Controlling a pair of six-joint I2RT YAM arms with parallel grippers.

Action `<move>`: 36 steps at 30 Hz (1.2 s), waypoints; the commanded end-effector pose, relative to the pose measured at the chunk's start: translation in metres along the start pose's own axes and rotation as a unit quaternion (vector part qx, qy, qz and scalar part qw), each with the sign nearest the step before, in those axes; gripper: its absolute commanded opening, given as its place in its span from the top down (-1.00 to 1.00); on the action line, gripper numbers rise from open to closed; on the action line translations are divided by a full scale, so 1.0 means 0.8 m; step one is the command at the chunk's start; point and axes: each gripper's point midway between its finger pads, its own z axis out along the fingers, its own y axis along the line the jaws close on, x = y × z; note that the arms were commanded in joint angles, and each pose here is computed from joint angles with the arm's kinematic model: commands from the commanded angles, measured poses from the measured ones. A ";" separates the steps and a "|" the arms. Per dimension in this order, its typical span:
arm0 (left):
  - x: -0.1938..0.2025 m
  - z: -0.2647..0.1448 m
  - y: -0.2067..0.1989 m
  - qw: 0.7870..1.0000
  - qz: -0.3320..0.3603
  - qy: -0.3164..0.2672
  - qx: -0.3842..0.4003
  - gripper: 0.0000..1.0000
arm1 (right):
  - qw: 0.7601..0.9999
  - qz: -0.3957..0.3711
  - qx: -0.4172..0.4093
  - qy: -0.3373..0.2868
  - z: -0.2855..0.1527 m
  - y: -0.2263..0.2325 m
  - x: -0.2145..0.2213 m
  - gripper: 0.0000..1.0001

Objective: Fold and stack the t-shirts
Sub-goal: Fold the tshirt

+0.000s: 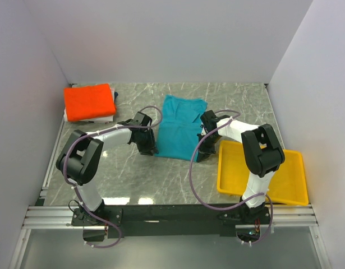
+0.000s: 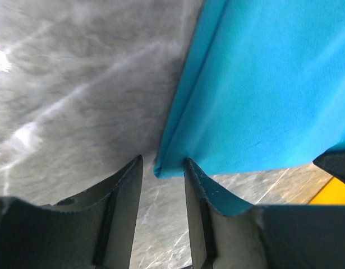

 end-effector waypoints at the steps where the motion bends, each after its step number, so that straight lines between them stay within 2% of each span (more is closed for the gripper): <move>1: 0.012 0.004 0.001 1.000 0.006 0.001 -0.001 0.16 | 1.000 -0.010 0.013 0.001 0.007 -0.008 0.002 1.00; 7: 0.017 0.013 0.004 1.000 0.006 0.011 -0.007 0.19 | 1.000 -0.009 0.013 0.002 0.007 -0.007 0.002 1.00; 10: 0.019 0.017 0.009 1.000 0.006 0.015 -0.018 0.28 | 1.000 -0.010 0.013 0.000 0.005 -0.006 0.001 1.00; 11: 0.021 0.018 0.010 1.000 0.007 0.017 -0.019 0.38 | 1.000 -0.010 0.012 -0.001 0.005 -0.006 0.001 1.00; 16: 0.029 0.025 0.013 0.999 0.009 0.029 -0.019 0.57 | 1.000 -0.010 0.012 -0.003 0.002 -0.004 -0.001 1.00; 22: 0.047 0.034 0.019 0.999 0.009 0.043 -0.028 0.99 | 1.000 -0.010 0.008 -0.003 -0.001 -0.002 0.002 1.00; 36: 0.100 -0.008 0.030 0.997 0.038 0.045 -0.043 0.99 | 1.000 -0.014 0.021 0.004 -0.017 -0.017 0.070 1.00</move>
